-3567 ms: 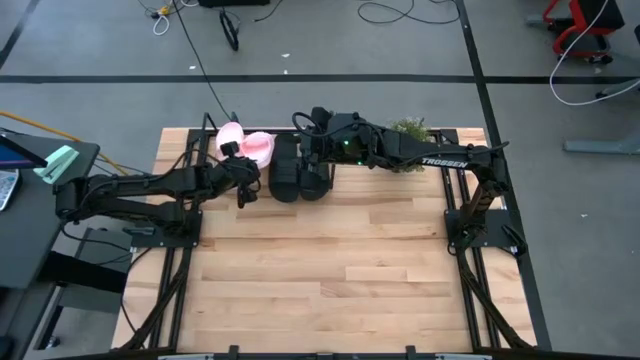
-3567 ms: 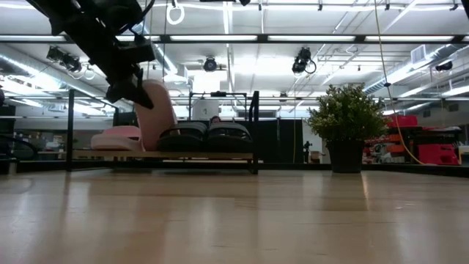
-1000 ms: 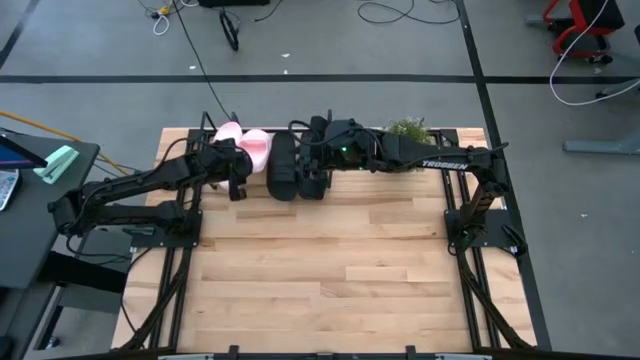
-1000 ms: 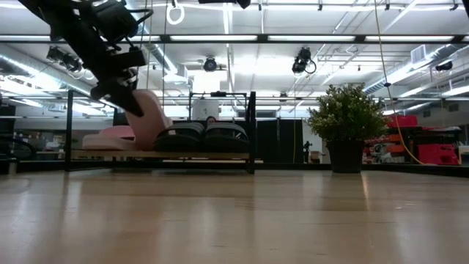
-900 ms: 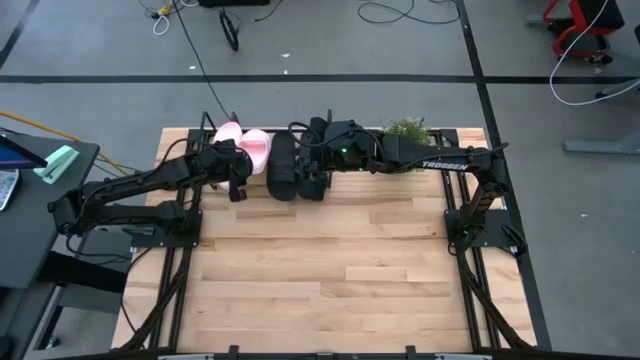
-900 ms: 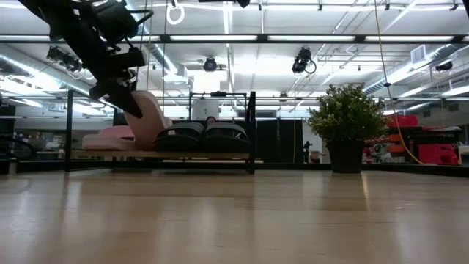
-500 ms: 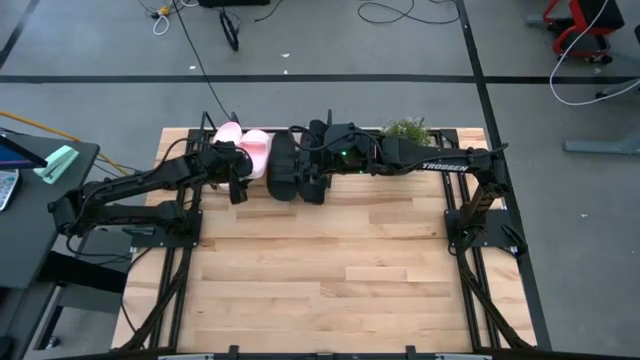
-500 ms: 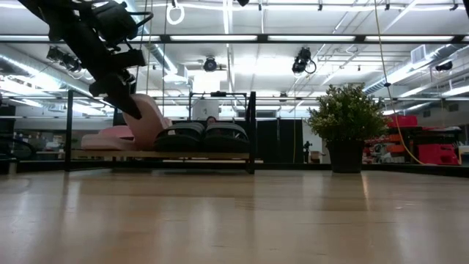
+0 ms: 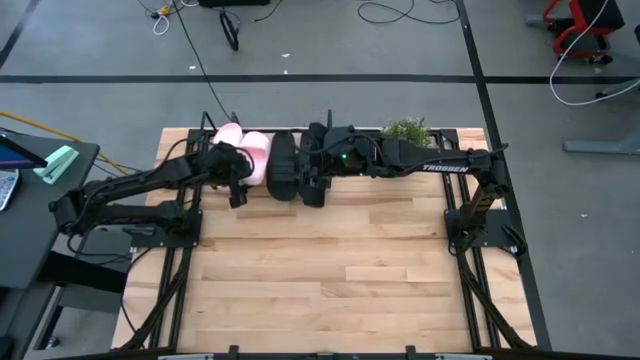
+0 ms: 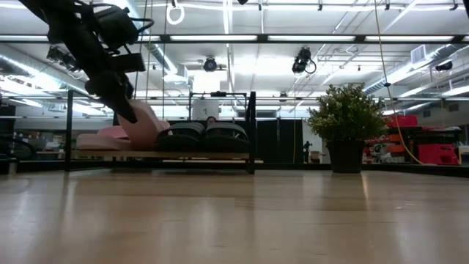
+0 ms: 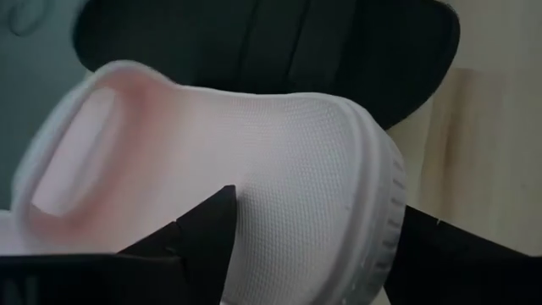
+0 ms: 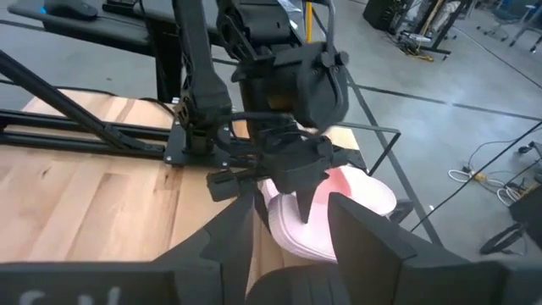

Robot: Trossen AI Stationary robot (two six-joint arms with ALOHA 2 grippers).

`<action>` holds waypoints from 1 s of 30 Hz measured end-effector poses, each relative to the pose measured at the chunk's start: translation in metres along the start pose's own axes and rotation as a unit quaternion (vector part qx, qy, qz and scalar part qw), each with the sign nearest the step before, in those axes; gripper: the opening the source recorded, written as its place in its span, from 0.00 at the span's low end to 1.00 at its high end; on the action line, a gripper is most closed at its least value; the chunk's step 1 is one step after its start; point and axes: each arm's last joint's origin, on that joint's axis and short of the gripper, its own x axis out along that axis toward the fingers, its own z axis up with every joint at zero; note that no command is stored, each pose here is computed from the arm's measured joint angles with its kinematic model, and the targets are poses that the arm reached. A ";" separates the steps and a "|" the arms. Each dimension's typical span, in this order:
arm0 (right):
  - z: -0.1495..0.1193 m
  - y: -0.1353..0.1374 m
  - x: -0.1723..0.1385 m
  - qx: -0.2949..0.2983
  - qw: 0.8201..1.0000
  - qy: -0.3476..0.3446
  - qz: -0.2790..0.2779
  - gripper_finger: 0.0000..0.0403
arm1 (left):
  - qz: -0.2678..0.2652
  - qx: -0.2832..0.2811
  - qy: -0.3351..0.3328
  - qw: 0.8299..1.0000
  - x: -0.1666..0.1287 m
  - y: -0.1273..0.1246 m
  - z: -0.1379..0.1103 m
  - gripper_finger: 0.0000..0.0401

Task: Pick and place slides into the shelf
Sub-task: Put the pink slipper onto the shelf

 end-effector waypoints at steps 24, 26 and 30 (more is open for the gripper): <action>0.000 0.007 -0.001 0.006 1.000 0.006 0.010 0.39 | -0.007 -0.033 0.036 0.999 0.016 0.002 -0.002 0.60; 0.000 0.007 -0.001 0.006 1.000 0.006 0.010 0.39 | -0.012 -0.025 0.034 0.999 0.016 0.002 -0.002 0.60; -0.001 0.008 -0.001 0.005 1.000 0.007 0.010 0.39 | -0.025 0.001 0.030 0.999 0.016 0.001 -0.002 0.66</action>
